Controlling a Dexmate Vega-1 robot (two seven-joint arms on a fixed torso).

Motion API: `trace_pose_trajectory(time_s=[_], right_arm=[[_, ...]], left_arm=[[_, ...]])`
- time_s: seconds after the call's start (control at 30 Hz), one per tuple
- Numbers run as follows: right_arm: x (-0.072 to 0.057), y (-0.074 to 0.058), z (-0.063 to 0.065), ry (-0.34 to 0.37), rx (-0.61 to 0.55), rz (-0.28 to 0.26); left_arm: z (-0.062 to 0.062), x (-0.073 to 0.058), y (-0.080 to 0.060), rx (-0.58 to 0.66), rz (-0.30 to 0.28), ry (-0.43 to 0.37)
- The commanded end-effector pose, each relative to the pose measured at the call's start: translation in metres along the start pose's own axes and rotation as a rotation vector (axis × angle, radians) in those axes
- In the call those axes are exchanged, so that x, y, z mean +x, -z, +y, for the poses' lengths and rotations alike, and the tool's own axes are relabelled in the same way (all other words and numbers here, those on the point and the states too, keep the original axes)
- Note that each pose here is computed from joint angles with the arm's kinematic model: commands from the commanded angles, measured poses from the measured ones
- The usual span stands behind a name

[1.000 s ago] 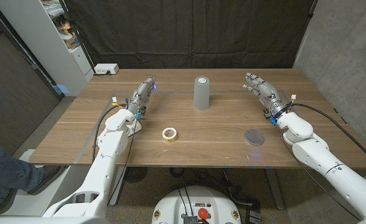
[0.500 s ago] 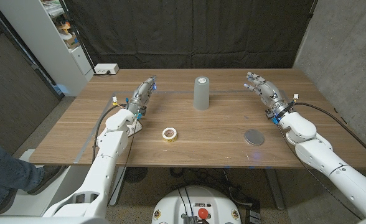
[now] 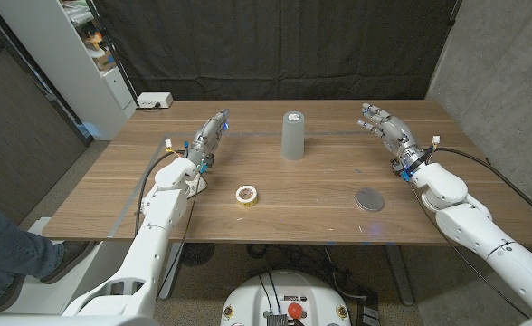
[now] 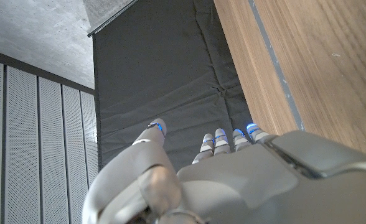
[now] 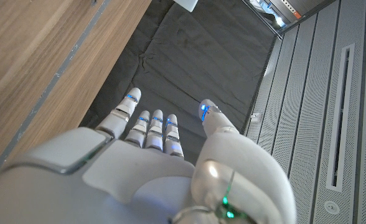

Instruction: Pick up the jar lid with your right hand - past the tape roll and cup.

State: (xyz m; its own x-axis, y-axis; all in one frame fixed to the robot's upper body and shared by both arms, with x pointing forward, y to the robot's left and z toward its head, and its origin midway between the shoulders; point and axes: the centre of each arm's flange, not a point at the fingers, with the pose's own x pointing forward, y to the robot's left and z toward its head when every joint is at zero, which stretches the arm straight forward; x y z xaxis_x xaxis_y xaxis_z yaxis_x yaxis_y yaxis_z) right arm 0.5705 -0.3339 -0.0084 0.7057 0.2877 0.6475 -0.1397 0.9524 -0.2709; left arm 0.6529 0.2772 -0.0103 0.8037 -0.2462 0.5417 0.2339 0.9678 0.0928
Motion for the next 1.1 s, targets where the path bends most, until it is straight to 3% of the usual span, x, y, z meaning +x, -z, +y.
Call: trace_pose_trajectory(time_s=[0.03,0.63,1.1], right_arm=[[-0.012,-0.005,-0.005,-0.004,-0.033,-0.001],[-0.026,-0.008,-0.004,-0.015,-0.090,-0.005],[-0.034,-0.012,-0.017,-0.016,-0.136,-0.008]], left_arm=[[-0.003,0.000,-0.004,0.010,0.000,0.003],[-0.003,0.003,-0.008,0.026,0.000,0.012],[-0.009,0.007,-0.010,0.034,0.006,0.023]])
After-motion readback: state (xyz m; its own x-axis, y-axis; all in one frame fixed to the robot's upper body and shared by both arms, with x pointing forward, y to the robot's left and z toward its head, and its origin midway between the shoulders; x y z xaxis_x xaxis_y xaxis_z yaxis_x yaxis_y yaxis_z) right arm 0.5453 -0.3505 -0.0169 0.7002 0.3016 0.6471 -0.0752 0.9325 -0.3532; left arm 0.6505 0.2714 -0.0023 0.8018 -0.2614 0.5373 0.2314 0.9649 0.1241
